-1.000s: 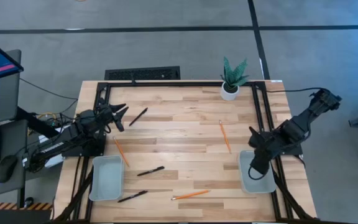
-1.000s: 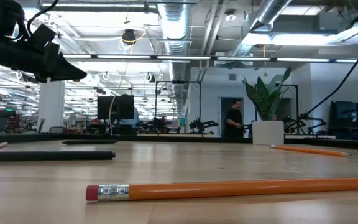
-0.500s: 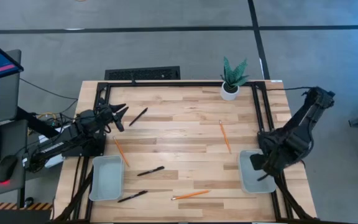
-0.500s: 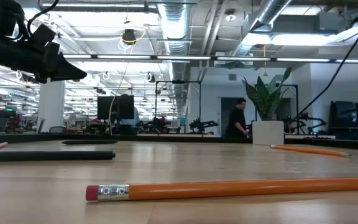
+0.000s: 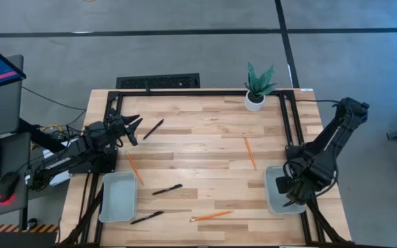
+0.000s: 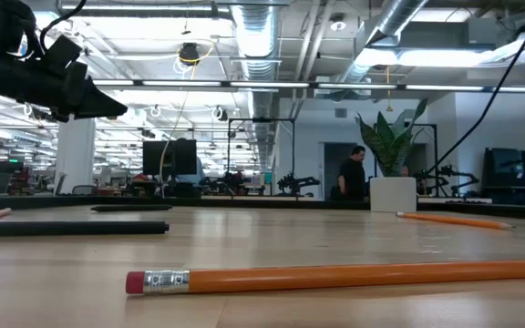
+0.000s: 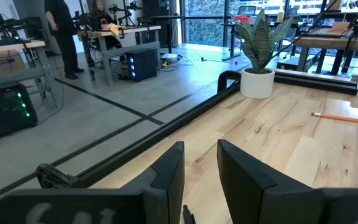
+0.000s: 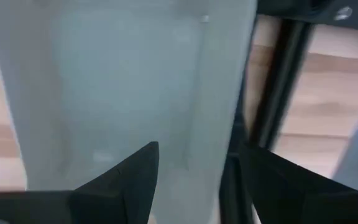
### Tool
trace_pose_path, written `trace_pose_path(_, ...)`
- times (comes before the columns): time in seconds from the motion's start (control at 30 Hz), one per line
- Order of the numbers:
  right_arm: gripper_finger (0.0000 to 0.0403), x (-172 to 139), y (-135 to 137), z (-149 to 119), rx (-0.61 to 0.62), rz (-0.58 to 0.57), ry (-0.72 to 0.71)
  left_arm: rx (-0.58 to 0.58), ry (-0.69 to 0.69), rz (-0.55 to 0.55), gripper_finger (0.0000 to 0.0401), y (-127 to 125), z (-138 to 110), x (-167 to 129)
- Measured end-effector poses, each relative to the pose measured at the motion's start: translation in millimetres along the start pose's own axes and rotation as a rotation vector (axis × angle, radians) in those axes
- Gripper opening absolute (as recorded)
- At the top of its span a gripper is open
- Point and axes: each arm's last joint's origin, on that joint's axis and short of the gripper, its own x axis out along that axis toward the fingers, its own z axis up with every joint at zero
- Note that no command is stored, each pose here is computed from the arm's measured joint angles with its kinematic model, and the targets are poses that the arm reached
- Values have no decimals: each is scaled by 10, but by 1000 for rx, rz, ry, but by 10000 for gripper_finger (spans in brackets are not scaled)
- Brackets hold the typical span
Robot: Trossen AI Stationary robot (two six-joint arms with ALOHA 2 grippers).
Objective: Sort pens & pencils
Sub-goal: Move the right gray bin to the top center of the table
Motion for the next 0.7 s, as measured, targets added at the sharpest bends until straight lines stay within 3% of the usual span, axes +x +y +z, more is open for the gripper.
trace_pose_path(0.4, 233, 387, -25, 129, -13, 17, -13, -29, 0, 0, 87, 0, 1, 0)
trace_pose_path(0.7, 131, 424, -42, 155, -26, 20, -9, -29, -2, 45, 87, 13, 2, -1)
